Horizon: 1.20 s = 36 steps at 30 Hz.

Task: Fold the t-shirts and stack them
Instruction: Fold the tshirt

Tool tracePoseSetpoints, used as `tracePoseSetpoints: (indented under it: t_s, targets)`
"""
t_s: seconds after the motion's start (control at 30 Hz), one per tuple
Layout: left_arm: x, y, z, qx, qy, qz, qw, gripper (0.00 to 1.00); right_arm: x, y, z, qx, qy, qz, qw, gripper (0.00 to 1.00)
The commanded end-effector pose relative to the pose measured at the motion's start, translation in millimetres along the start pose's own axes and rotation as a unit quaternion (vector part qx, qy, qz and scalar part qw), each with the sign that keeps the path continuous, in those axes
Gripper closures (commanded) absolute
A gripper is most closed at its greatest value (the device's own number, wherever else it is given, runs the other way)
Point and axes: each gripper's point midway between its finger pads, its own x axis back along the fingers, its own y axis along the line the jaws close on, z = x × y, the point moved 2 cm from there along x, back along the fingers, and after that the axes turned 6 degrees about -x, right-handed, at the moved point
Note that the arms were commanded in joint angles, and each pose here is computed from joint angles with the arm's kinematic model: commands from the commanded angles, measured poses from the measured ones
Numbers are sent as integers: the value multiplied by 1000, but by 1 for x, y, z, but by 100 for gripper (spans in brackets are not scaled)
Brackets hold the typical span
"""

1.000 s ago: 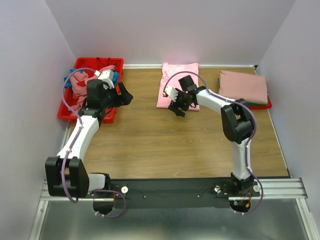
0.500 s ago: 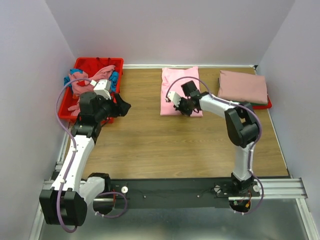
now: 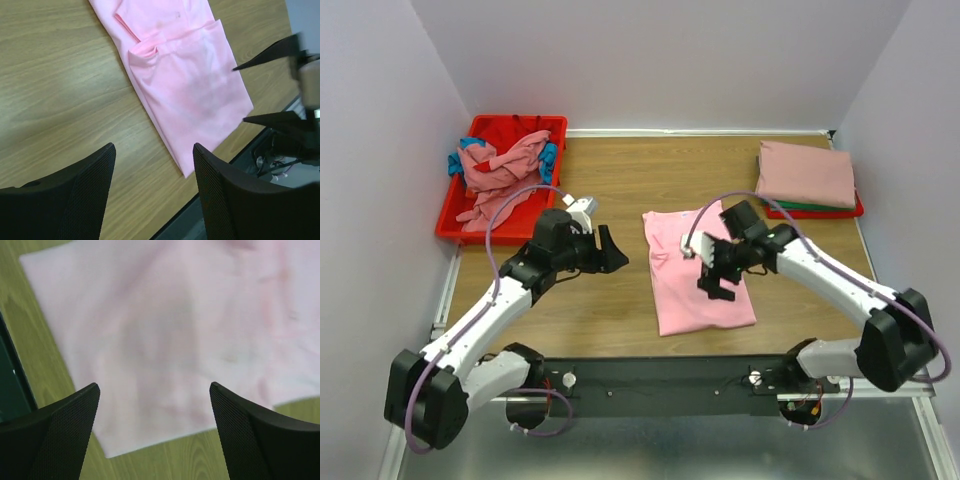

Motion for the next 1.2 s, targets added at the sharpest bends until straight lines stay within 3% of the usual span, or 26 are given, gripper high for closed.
tracePoseSetpoints:
  t_s: [0.0, 0.17, 0.2, 0.47, 0.6, 1.17]
  targets:
    - [-24, -7, -4, 9, -5, -8, 1000, 29, 49, -61, -15, -137, -90, 99, 982, 2]
    - [-60, -20, 0, -17, 21, -8, 1000, 29, 71, -122, 16, -314, -157, 95, 931, 5]
    - [-68, -21, 0, -19, 24, -11, 999, 30, 66, -128, 26, -346, -166, 76, 920, 10]
    - [-86, -19, 20, -38, 46, -39, 997, 30, 40, -139, 53, -430, -164, 32, 887, 22]
    - [-93, -10, 34, -44, 56, -55, 996, 29, 30, -132, 54, -439, -167, 5, 883, 26]
    - [-112, -14, 45, -48, 57, -32, 997, 34, 25, -121, 56, -436, -168, -12, 884, 26]
